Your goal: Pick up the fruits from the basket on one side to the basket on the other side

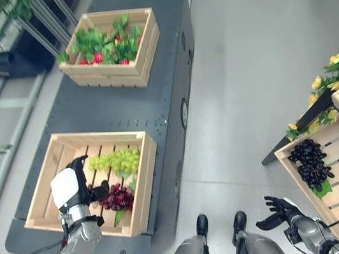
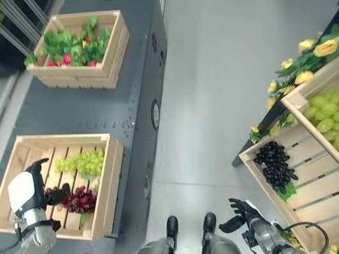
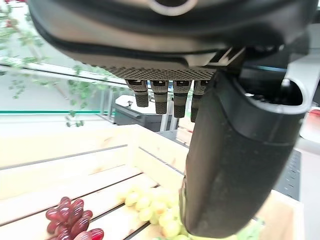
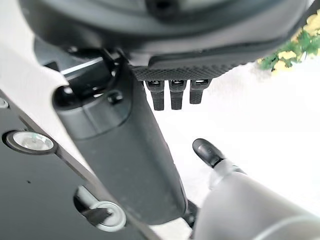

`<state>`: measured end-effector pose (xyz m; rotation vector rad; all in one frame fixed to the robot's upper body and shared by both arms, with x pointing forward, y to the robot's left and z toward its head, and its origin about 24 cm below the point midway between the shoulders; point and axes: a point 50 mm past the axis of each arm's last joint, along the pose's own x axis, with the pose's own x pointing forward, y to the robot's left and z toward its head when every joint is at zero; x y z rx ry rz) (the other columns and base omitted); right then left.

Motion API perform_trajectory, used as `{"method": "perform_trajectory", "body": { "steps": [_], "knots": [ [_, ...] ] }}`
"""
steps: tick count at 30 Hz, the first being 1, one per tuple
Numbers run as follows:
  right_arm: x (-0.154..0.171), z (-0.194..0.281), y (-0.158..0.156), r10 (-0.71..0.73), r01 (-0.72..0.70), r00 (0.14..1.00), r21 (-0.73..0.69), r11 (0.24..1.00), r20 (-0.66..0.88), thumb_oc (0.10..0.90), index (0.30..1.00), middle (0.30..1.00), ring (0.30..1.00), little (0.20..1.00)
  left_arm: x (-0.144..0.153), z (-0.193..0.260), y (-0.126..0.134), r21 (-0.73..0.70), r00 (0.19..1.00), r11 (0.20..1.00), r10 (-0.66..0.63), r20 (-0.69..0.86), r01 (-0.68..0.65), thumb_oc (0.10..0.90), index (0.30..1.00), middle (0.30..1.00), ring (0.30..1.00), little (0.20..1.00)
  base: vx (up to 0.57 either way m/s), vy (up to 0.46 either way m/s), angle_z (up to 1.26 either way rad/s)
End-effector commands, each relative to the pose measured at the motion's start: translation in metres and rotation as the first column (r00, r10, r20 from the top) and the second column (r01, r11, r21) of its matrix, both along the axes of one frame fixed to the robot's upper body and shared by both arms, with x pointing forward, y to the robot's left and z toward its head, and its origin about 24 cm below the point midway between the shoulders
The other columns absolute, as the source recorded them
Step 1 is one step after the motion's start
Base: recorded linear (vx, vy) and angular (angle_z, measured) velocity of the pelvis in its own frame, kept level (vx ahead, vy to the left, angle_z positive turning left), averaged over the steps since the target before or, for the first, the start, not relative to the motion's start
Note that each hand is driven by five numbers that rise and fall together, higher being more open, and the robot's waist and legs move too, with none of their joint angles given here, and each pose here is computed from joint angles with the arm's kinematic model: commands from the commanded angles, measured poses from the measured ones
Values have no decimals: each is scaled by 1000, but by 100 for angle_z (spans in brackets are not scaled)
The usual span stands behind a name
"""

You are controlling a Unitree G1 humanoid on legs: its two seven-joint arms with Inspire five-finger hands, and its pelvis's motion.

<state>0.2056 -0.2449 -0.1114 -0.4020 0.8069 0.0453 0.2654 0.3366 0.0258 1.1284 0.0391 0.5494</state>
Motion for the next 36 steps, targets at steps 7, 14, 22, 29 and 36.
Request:
{"method": "perform_trajectory", "body": {
  "steps": [7, 14, 22, 29, 36],
  "knots": [
    [36, 27, 9, 25, -37, 980, 55, 998, 198, 800, 900, 900, 900, 900, 10, 81, 53, 89, 956, 975, 178, 231, -203, 800, 900, 900, 900, 900, -70, 70, 4],
    [55, 41, 19, 79, -96, 965, 57, 994, 251, 800, 900, 900, 900, 900, 25, 119, 61, 95, 956, 977, 161, 245, -189, 800, 900, 900, 900, 900, -19, 58, 12],
    [62, 46, 30, 163, -179, 949, 35, 983, 270, 800, 900, 900, 900, 900, 31, 156, 70, 163, 945, 962, 168, 281, -220, 800, 900, 900, 900, 900, 22, 52, 12],
    [75, 55, 46, 216, -240, 926, 42, 970, 309, 800, 900, 900, 900, 900, 37, 179, 74, 289, 944, 914, 215, 252, -285, 800, 900, 900, 900, 900, -3, 13, 9],
    [77, 58, 47, 229, -253, 919, 33, 967, 319, 800, 900, 900, 900, 900, 36, 190, 79, 494, 958, 822, 222, 182, -284, 800, 900, 900, 900, 900, 0, 0, 0]
  ]
}}
